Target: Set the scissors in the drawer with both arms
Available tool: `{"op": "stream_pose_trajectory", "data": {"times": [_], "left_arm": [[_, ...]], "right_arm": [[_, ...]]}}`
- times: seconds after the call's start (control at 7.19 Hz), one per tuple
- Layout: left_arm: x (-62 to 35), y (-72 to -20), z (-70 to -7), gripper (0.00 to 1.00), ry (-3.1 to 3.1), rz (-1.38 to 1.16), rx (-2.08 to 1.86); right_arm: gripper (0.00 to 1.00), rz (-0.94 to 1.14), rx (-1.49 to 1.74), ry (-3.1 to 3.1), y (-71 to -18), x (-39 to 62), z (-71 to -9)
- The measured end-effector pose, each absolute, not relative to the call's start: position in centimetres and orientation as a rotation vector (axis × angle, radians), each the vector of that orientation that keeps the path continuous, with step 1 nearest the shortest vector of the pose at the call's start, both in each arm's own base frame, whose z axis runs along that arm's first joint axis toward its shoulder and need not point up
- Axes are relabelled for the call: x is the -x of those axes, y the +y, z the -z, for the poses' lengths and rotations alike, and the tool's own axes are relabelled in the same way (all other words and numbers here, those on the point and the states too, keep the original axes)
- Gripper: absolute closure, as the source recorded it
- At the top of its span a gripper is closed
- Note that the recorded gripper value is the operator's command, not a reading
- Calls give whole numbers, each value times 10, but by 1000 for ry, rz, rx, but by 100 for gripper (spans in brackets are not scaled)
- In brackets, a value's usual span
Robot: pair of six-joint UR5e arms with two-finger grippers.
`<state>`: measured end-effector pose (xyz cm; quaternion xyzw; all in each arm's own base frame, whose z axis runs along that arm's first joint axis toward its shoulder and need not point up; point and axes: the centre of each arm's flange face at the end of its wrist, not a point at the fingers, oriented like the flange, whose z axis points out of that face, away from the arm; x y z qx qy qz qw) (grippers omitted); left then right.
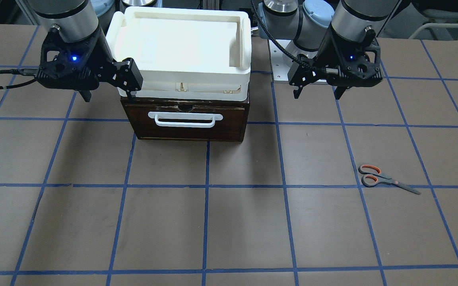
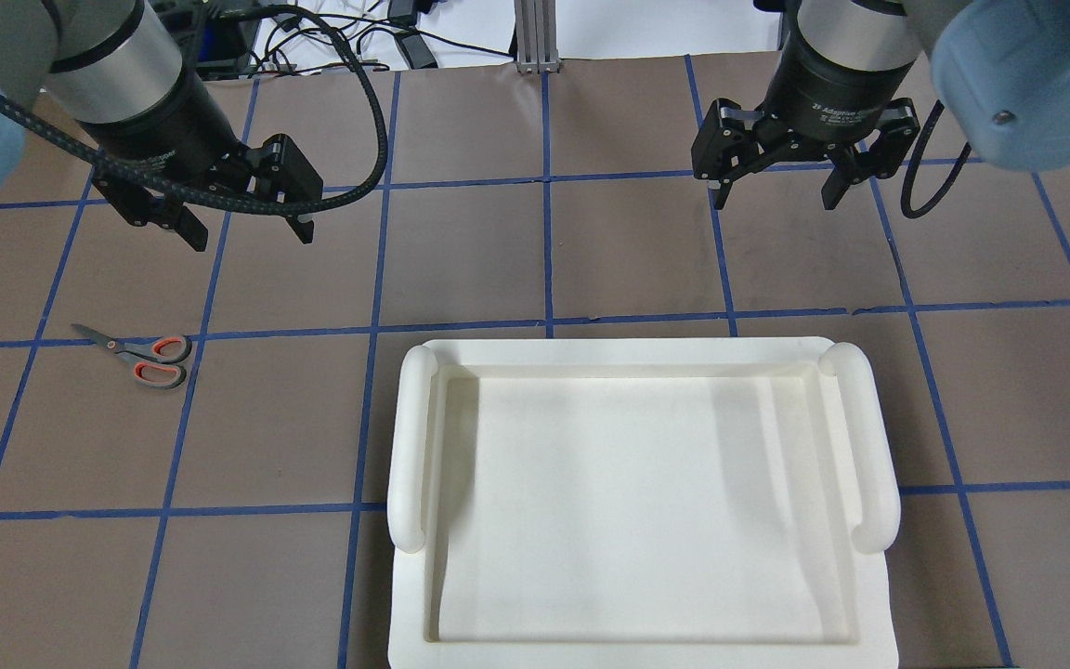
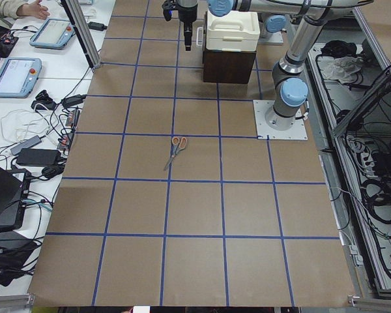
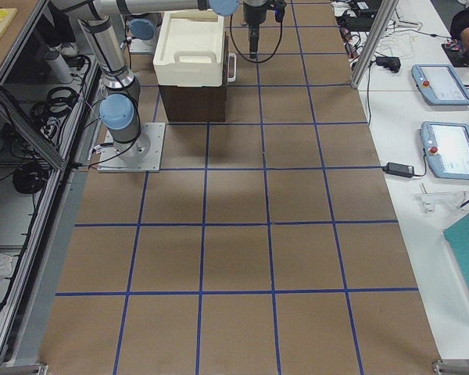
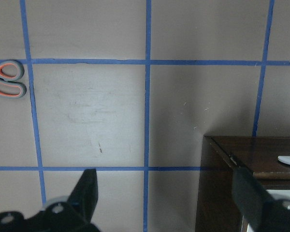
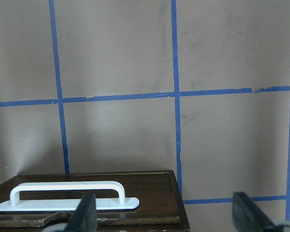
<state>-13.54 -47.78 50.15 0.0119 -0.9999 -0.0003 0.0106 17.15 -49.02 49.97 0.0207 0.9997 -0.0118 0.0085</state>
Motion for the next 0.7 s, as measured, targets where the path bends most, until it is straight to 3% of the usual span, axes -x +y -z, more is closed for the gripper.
{"op": "stream_pose_trajectory", "data": {"times": [0.28, 0.7], "left_arm": [[131, -480, -502, 0, -3121, -7, 8], [47, -501, -496, 0, -3084, -15, 479]], "right_arm": [[0, 32, -66, 3120, -490, -172, -499], [0, -21, 0, 3079, -500, -180, -485]]}}
